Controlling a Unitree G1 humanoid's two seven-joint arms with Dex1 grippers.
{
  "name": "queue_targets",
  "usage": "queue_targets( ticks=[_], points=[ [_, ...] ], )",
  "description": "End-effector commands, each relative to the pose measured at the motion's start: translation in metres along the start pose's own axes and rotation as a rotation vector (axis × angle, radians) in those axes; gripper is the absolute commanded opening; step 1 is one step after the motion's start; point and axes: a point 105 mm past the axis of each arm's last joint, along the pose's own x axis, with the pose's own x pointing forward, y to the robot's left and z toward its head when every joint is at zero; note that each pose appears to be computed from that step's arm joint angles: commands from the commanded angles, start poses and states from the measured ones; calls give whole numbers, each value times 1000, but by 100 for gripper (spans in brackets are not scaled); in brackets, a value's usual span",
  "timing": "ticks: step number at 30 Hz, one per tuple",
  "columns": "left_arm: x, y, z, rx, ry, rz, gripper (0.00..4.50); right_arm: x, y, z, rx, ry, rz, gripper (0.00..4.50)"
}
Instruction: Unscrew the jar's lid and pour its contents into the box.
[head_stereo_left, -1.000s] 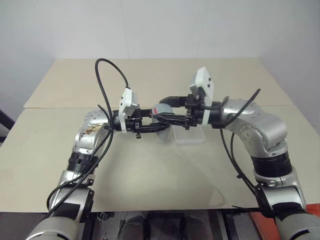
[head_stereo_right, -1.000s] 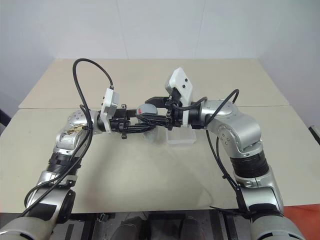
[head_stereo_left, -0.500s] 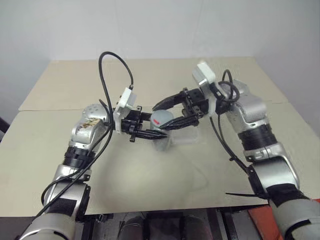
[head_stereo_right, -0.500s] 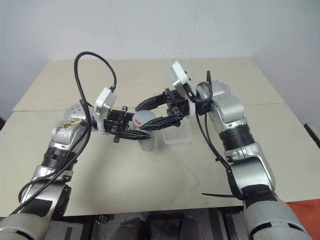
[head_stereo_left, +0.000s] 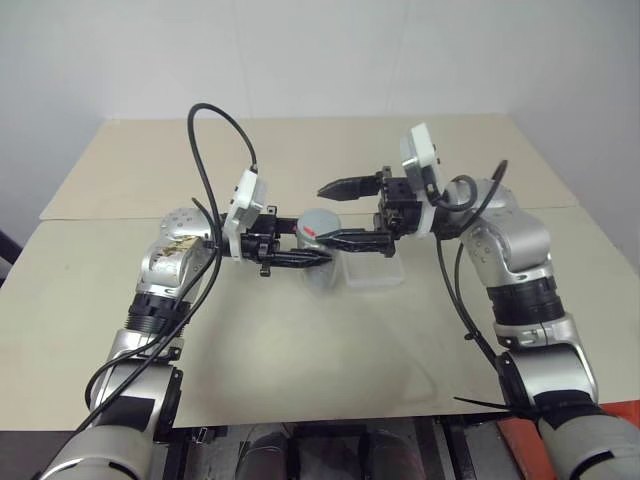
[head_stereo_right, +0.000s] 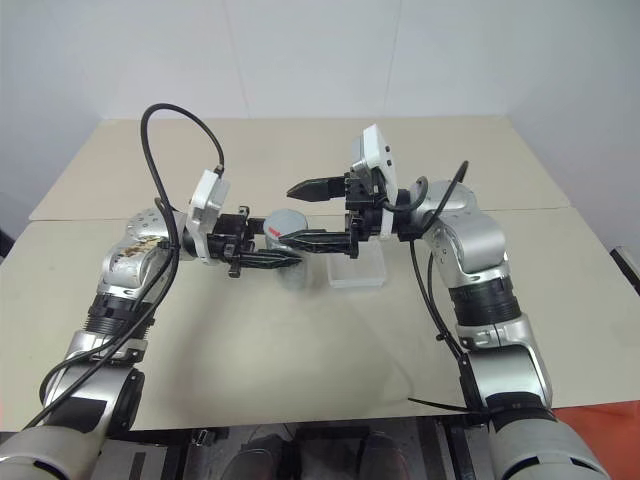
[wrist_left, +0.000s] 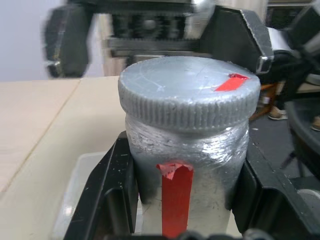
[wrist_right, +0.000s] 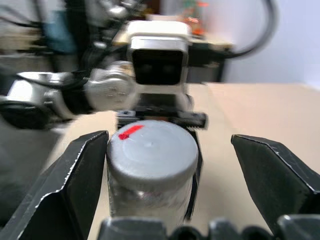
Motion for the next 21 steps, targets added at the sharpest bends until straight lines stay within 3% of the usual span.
queue_targets(
  ticks=[1,12,21],
  points=[
    [4,5,6,37,-11,21,201,-3,4,23,-53,-38,-114,448],
    [12,7,2,19,-18,32,201,24,21,26,-49,-31,-176,448],
    [11,11,3,29,-11,59,201,31,5,9,-66,60,-284,448]
  ],
)
